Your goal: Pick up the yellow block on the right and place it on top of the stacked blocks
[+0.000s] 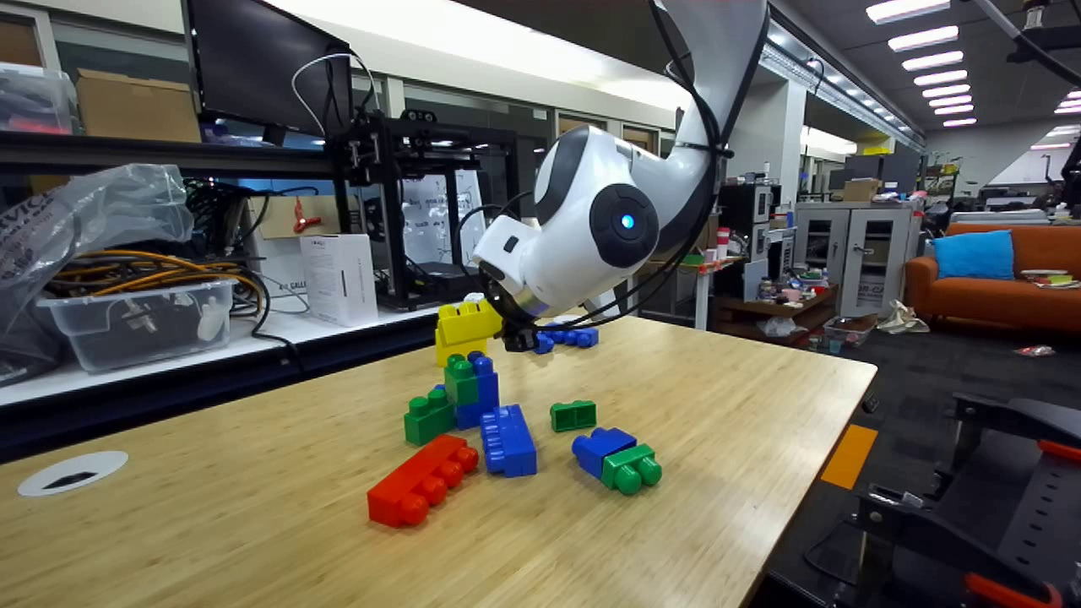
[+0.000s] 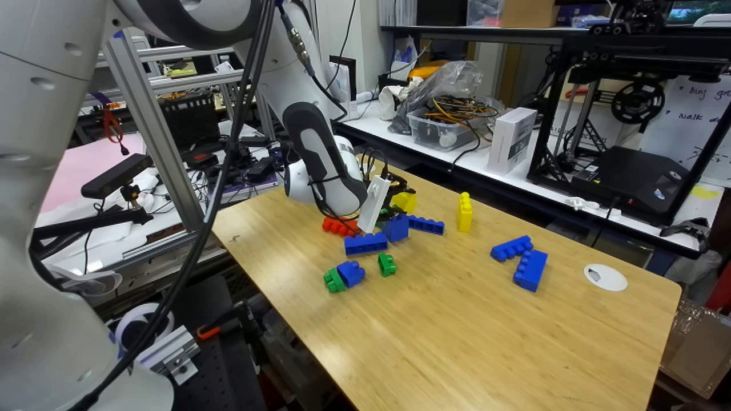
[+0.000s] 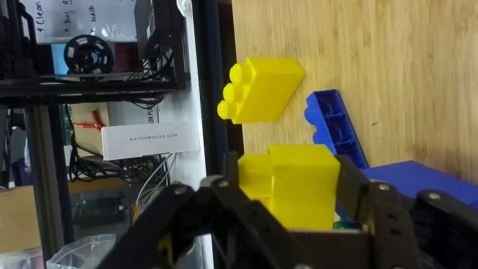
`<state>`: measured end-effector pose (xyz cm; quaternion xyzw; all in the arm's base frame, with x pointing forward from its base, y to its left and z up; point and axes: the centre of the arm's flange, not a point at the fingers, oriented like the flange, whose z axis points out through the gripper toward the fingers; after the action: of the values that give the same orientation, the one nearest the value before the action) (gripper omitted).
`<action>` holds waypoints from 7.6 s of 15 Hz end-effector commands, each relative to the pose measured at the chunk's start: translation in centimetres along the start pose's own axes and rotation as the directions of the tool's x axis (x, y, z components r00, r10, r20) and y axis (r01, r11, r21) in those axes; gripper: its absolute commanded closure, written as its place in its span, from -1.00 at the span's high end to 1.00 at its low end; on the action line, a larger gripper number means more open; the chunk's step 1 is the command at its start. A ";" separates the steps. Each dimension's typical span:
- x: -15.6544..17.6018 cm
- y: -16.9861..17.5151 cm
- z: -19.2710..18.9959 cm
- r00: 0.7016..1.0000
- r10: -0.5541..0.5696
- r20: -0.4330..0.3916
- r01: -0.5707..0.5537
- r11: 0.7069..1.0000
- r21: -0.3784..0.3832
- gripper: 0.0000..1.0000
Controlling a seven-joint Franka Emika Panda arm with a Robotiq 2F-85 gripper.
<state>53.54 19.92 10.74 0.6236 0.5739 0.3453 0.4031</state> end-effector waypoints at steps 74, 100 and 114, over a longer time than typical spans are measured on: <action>3.2 -6.3 0.5 0.999 -0.044 0.009 0.044 0.953 -0.299 -0.23; 3.6 -8.2 0.8 0.998 -0.063 0.014 0.064 0.945 -0.320 -0.23; 3.9 -9.7 0.6 0.999 -0.043 0.014 0.045 0.926 -0.374 -0.23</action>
<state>50.38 24.18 1.88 0.5268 0.5162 0.4303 0.5204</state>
